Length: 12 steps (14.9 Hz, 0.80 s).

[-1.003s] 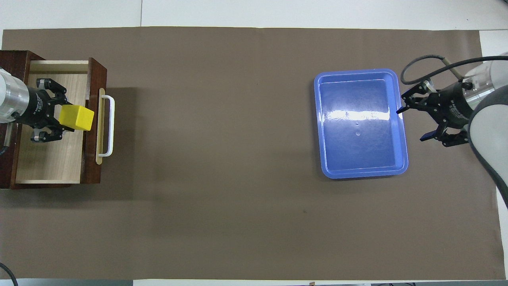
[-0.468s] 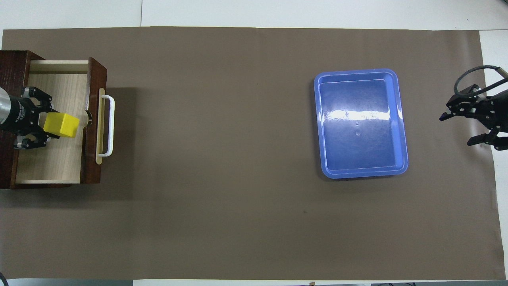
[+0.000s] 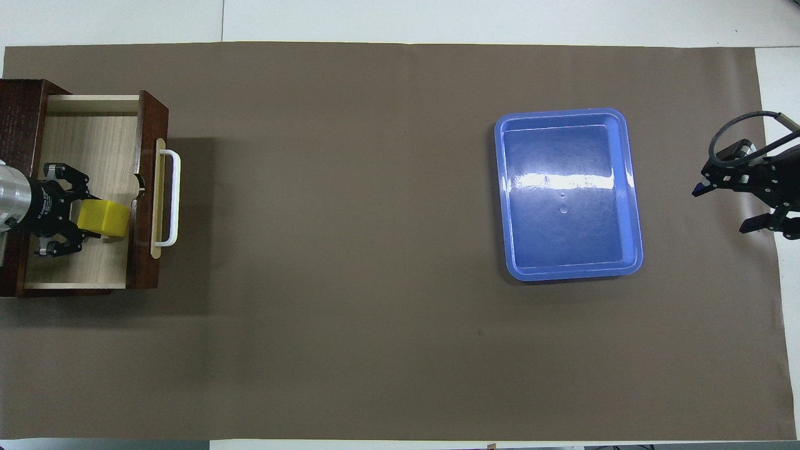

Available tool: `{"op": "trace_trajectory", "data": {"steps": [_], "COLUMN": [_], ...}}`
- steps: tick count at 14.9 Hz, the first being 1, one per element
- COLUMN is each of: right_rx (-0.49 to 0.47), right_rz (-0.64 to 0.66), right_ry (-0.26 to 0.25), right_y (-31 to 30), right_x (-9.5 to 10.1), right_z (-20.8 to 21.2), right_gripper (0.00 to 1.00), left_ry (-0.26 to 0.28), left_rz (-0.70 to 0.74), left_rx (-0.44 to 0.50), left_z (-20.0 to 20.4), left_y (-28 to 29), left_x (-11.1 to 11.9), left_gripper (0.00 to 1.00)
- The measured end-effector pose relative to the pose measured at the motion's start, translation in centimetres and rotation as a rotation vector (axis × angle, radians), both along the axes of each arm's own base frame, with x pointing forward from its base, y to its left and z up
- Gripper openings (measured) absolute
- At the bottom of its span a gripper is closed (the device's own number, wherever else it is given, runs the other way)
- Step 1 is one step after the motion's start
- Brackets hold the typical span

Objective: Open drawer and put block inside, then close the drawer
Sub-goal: 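Push the drawer closed with the left gripper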

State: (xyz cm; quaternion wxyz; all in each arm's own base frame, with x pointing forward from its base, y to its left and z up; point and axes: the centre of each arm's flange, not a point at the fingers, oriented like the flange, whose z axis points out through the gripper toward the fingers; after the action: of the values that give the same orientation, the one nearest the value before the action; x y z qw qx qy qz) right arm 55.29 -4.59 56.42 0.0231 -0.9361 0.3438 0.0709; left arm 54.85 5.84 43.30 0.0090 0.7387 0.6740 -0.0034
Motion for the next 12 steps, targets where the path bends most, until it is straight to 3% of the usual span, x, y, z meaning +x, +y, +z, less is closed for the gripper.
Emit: {"op": "trace_trajectory", "data": {"steps": [1,5,6,9,12], "right_rx": [0.0,0.0,-0.001,-0.001,-0.001], "right_rz": [0.006,0.039,0.045,0.047,0.047], "right_ry": [0.0,0.001,0.001,0.001,0.001], "right_y": [0.3,2.2,2.5,2.6,2.6], "right_x": [0.0,0.1,0.1,0.1,0.1], "right_z": [0.0,0.0,0.0,0.0,0.0], "right_gripper": [0.83,0.83,0.83,0.83,0.83], "left_ry": [-0.002,-0.053,-0.061,-0.08,-0.055], "left_rz": [-0.002,-0.017,-0.03,-0.063,-0.114], "left_rx": [0.0,0.005,0.002,-0.009,-0.014], "left_z": [0.1,3.4,5.1,8.1,7.0], "left_y": [-0.1,-0.8,-1.8,-9.1,-14.7], "left_x": [-0.1,0.5,0.9,1.8,1.4], "left_gripper": [0.58,0.96,1.0,1.0,1.0]}}
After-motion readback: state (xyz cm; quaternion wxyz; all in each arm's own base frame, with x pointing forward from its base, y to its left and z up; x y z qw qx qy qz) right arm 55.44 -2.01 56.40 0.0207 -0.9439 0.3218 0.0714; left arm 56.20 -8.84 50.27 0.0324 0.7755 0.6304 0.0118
